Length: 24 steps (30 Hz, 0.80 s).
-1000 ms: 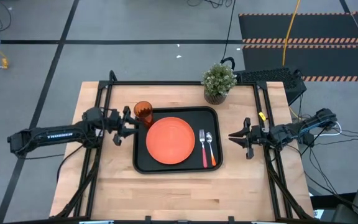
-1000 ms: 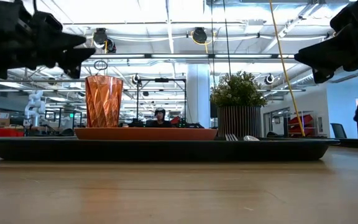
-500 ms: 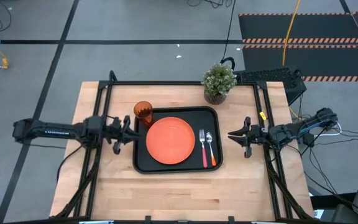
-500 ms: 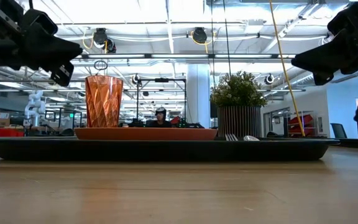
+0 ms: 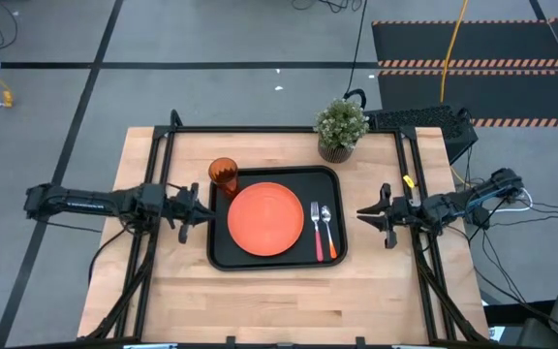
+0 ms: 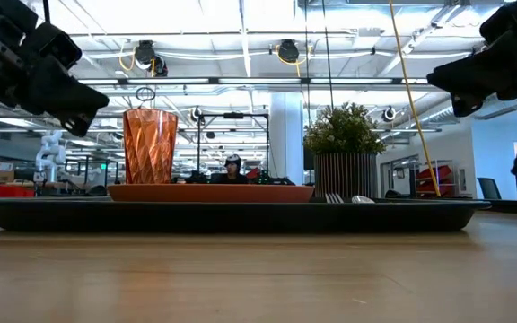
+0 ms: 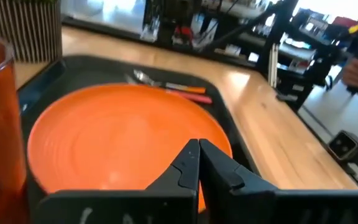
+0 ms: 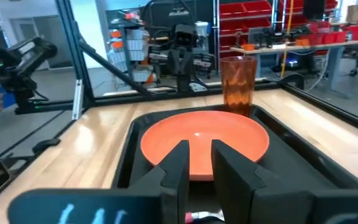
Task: Pick and place plate/cup/fork/spoon on tray
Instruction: Return to Home Position
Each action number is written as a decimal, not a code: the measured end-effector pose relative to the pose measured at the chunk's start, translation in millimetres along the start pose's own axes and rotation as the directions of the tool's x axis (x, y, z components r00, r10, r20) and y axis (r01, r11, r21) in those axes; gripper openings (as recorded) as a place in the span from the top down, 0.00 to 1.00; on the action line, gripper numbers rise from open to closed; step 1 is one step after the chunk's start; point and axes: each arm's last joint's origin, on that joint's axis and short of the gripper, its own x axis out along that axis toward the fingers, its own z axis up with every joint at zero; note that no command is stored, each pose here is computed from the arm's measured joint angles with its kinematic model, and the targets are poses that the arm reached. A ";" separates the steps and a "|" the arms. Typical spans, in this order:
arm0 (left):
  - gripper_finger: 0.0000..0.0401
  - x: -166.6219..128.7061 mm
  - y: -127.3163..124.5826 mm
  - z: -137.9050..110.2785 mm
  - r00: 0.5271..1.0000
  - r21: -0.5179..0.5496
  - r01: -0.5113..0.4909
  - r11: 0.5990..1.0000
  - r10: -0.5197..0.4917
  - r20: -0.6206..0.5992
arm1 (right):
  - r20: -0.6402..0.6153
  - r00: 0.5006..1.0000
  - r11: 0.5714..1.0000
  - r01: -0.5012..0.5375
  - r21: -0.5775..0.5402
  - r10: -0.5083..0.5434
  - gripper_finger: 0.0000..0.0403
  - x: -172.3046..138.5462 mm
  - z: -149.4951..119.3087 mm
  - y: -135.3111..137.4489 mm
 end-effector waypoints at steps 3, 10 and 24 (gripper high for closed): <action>0.99 -11.8 -3.6 11.0 0.997 -0.020 -0.034 0.999 0.032 -0.072 | -0.014 1.000 1.000 -0.010 -0.009 0.010 0.87 -2.6 -0.8 -0.1; 0.99 -36.4 -10.2 18.9 0.999 -0.018 -0.039 0.999 0.038 -0.022 | -0.039 0.999 1.000 -0.020 -0.001 0.020 0.99 -7.0 -3.7 -1.1; 0.99 -18.6 -10.4 1.0 0.979 0.098 -0.059 0.993 0.038 0.201 | -0.005 1.000 0.999 -0.022 0.031 0.022 1.00 -2.8 -1.4 1.2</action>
